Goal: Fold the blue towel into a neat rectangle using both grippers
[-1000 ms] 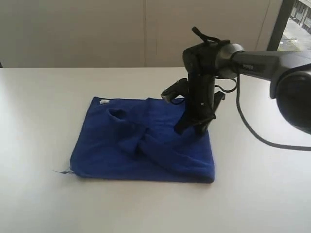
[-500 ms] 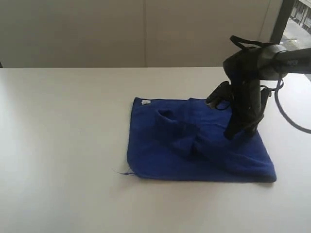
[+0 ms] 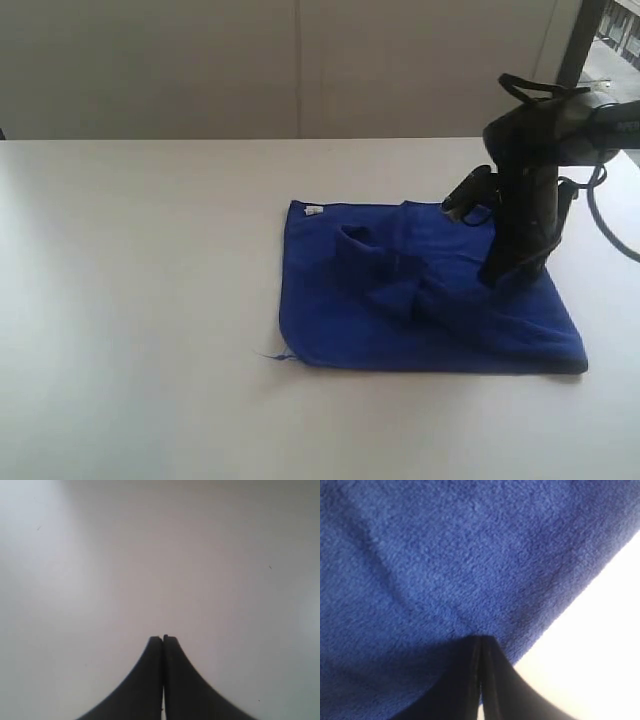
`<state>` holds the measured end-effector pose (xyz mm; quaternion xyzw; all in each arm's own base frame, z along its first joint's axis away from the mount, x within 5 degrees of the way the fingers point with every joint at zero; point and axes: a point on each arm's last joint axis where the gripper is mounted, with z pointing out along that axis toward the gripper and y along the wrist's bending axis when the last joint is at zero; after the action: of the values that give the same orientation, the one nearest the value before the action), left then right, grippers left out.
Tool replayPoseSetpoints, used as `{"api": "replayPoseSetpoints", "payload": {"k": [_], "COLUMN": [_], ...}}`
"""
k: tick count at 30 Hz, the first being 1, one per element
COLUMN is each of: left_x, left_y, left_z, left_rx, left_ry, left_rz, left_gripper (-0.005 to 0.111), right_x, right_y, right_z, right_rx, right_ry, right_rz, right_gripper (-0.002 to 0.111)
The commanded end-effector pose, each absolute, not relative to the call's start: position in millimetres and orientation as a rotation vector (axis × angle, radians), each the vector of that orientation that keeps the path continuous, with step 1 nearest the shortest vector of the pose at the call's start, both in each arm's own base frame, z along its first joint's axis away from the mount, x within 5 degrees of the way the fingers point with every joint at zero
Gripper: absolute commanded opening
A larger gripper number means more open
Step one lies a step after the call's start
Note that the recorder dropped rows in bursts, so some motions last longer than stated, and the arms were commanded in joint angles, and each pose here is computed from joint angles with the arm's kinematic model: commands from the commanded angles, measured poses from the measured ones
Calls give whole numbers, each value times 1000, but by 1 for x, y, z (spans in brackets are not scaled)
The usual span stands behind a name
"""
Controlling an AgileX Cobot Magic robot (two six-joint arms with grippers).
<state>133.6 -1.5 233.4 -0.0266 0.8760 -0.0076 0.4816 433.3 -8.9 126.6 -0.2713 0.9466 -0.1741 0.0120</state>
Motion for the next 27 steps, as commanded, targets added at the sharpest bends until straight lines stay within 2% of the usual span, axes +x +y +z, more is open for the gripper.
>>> {"api": "replayPoseSetpoints", "payload": {"k": [1, 9, 19, 22, 27], "left_x": [134, 134, 134, 134, 134], "left_y": [-1, -1, -1, -1, -1], "left_z": [235, 235, 235, 235, 235], "left_rx": [-71, -71, -71, -71, -71], "left_ry": [2128, 2128, 2128, 2128, 2128], "left_rz": [-16, -16, -16, -16, -16], "left_gripper": [0, 0, 0, 0, 0], "right_x": [431, 428, 374, 347, 305], "right_y": [-9, 1, 24, 26, 25], "right_z": [133, 193, 320, 341, 348], "right_rx": [-776, -615, -411, -409, -398], "right_ry": [2939, 2778, 2401, 2345, 2319], "right_rz": [-480, -335, 22, 56, 72], "right_gripper": [0, 0, 0, 0, 0]}}
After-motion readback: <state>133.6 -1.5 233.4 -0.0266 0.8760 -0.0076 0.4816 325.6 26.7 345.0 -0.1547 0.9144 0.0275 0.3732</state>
